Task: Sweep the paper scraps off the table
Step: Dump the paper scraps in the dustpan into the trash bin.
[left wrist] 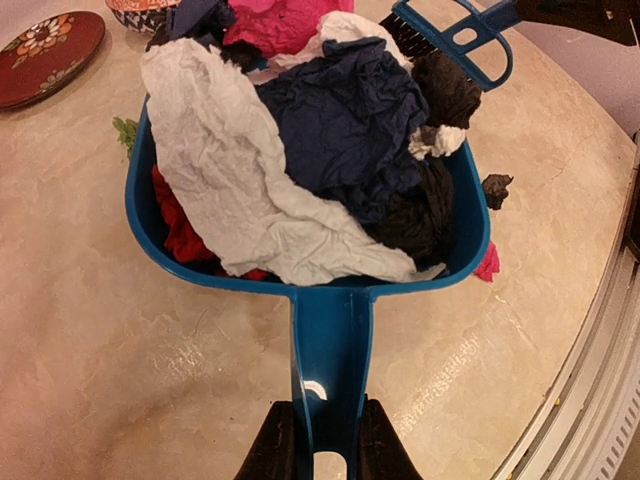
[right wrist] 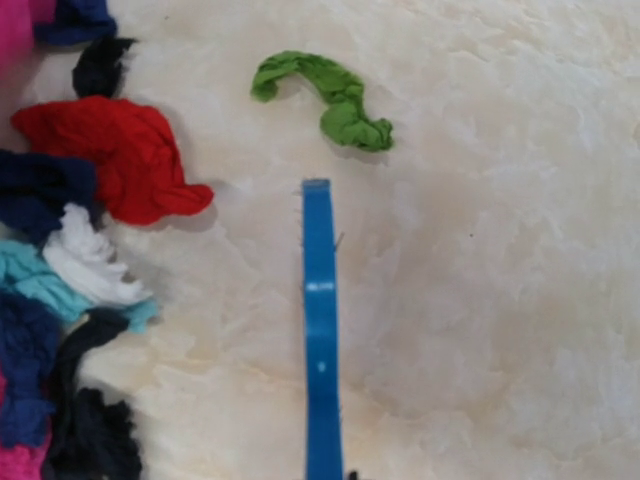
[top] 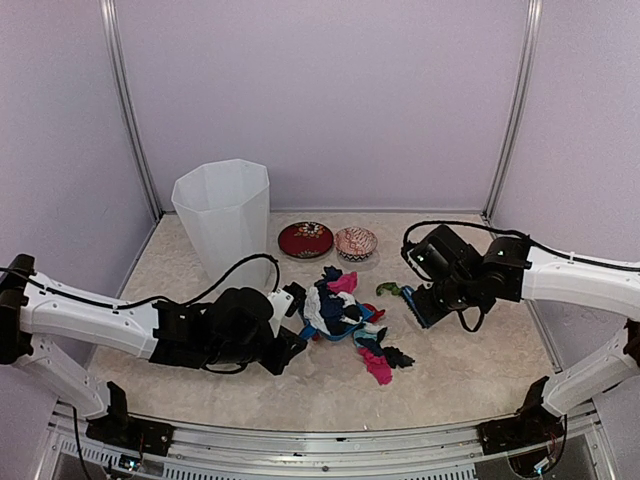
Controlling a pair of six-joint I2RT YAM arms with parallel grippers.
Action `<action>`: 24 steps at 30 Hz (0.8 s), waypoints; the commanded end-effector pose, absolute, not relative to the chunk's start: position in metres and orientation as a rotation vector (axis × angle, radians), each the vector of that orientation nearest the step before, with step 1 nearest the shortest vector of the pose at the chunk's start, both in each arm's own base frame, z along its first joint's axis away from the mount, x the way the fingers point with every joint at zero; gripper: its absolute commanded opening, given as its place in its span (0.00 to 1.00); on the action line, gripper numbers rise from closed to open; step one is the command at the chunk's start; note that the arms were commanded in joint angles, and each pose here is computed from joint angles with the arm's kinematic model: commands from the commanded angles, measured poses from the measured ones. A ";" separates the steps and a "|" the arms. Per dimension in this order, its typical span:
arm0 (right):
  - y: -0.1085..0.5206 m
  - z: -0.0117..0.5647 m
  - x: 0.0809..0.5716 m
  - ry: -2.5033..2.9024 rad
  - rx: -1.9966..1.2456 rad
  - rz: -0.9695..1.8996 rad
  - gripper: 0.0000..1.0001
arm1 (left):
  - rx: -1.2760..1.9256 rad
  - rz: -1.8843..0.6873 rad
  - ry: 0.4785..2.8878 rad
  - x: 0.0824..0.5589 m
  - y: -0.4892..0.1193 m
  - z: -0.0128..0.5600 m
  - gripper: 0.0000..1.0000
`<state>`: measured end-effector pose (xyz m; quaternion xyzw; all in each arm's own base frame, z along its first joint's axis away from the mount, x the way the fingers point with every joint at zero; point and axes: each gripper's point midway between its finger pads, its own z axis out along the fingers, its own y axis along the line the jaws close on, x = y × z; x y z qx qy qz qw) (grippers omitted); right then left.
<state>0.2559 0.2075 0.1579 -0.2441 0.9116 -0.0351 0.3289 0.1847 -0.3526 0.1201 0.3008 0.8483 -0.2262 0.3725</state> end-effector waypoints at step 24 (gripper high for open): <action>0.207 0.154 0.269 2.320 -0.552 0.042 0.00 | 0.686 -0.466 2.097 0.224 -0.329 0.245 0.00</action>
